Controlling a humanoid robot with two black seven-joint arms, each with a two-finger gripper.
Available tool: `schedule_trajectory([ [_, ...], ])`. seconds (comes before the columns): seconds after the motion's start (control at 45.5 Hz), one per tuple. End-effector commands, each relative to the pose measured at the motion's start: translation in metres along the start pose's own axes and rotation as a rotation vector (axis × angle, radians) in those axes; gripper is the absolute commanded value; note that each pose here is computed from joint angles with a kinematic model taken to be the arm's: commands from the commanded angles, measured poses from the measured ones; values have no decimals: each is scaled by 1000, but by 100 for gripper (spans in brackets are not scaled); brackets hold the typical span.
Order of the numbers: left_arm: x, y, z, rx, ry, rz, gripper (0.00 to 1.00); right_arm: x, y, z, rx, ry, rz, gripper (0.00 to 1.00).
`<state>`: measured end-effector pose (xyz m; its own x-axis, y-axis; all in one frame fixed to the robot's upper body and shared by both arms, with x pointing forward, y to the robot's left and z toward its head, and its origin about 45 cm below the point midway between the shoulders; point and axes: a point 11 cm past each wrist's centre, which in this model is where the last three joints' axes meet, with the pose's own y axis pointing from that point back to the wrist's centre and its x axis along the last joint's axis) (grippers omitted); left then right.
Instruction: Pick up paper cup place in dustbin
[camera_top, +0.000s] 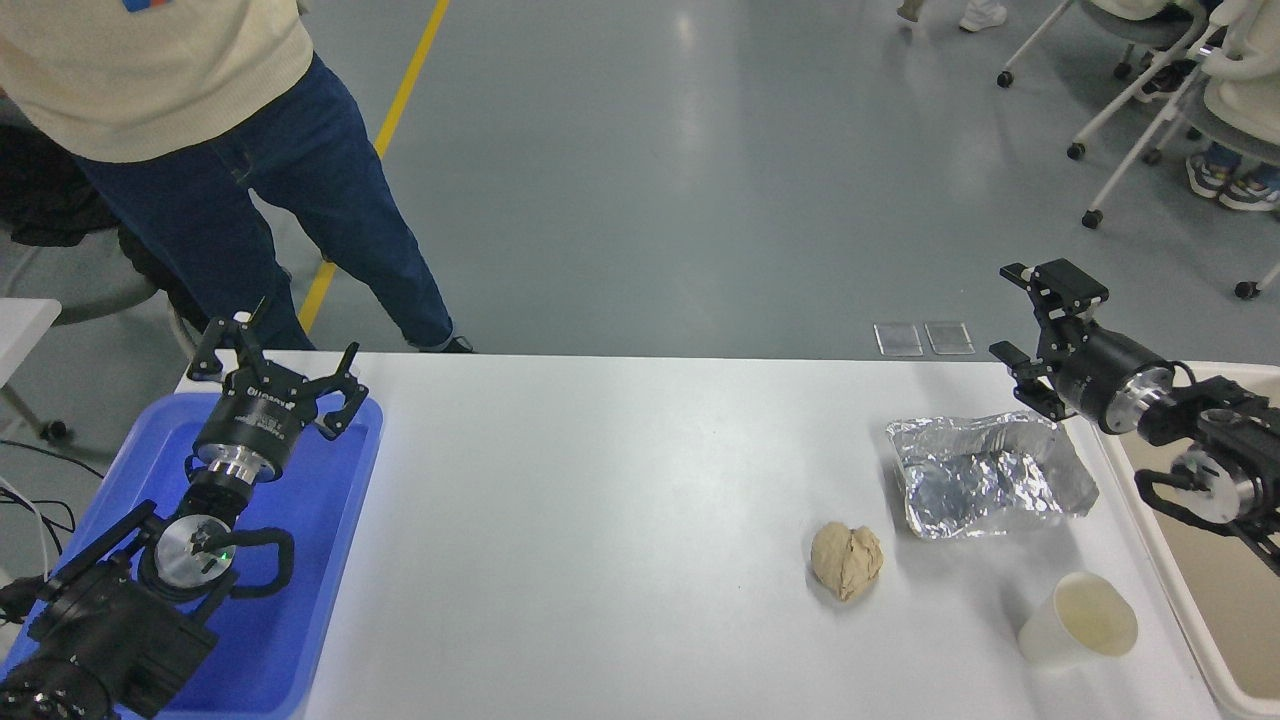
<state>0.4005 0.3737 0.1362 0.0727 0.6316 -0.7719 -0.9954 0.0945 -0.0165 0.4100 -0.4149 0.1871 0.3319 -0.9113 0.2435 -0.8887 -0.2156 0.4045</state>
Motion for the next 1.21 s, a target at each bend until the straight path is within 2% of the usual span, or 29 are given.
schedule_trajectory([
  [0.0, 0, 0, 0, 0, 0, 0, 100, 8, 10, 10, -92, 105, -28, 100],
  [0.176, 0, 0, 0, 0, 0, 0, 100, -1, 16, 21, -213, 271, -130, 100],
  [0.418, 0, 0, 0, 0, 0, 0, 100, 35, 35, -15, -417, 618, -216, 100],
  [0.593, 0, 0, 0, 0, 0, 0, 100, 44, 49, -40, -510, 693, -296, 100],
  [0.703, 0, 0, 0, 0, 0, 0, 100, 32, 50, -65, -552, 711, -405, 100],
  [0.945, 0, 0, 0, 0, 0, 0, 100, -4, 51, -108, -748, 827, -648, 100],
  [1.187, 0, 0, 0, 0, 0, 0, 100, -10, 47, -182, -670, 959, -585, 100],
])
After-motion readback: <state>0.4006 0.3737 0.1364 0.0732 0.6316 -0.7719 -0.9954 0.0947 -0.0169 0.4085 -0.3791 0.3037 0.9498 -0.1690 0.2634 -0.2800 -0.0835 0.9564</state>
